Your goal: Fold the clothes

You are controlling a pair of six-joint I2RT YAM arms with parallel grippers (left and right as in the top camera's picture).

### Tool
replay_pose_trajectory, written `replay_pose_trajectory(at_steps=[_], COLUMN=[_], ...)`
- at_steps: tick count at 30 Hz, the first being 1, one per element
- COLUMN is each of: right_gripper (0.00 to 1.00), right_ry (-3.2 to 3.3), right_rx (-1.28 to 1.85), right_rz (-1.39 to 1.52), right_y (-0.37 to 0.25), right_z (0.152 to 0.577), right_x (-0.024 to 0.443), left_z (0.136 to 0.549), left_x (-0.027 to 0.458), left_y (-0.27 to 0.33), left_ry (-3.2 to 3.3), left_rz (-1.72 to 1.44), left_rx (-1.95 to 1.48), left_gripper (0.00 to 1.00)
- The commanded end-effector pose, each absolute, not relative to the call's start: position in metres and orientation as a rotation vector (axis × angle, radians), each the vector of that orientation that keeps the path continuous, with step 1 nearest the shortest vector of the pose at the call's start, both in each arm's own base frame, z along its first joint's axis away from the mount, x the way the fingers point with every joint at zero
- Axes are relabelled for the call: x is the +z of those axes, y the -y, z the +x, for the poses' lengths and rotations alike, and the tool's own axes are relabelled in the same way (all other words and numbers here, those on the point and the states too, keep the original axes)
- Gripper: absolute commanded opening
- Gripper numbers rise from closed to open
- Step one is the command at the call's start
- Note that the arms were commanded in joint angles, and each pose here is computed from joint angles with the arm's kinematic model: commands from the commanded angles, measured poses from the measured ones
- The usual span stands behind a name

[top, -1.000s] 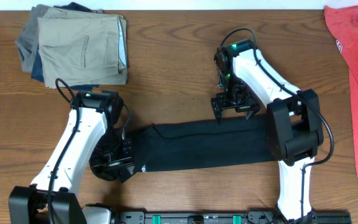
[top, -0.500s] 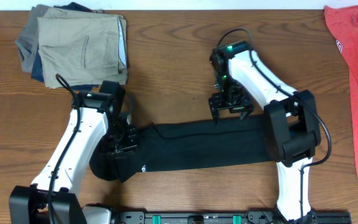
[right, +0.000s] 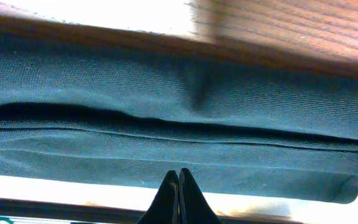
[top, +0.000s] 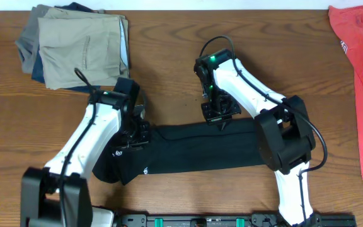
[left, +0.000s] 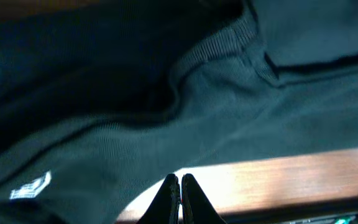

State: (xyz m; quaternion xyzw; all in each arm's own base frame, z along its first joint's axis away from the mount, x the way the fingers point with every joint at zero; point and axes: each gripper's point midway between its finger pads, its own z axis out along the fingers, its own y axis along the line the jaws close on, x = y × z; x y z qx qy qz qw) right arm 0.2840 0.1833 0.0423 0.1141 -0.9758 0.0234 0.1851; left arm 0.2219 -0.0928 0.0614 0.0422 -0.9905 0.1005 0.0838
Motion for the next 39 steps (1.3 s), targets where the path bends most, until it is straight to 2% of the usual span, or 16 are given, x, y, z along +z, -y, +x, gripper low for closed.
replay_pose_trajectory(at_steps=[1,11,19,30,39], right_gripper=[0.01,0.01,0.02,0.01,0.01], right_ry=[2.736,2.673,2.664,2.647,2.686], right_rx=[0.078,0.104,0.081,0.109,0.060], right_rz=[0.332,0.270,0.127,-0.092,-0.277], right_y=[-0.185,-0.159,-0.126,-0.064,-0.027], right_z=[0.278,0.257,0.256,0.262,0.289], right_x=[0.038,-0.001,-0.023,-0.034,-0.027], left_z=[0.228,0.225,0.226,0.228,0.251], left_x=[0.051,0.010,0.003,0.004,0.003], left_y=[0.096,0.093,0.064,0.032,0.065], left_ry=[2.931,2.814,2.828,2.792,2.847], left_rz=[0.113,0.136,0.161,0.365,0.380], left_rx=[0.302,0.231,0.048,0.078,0.304], left_gripper=[0.06,0.06,0.06,0.06,0.06])
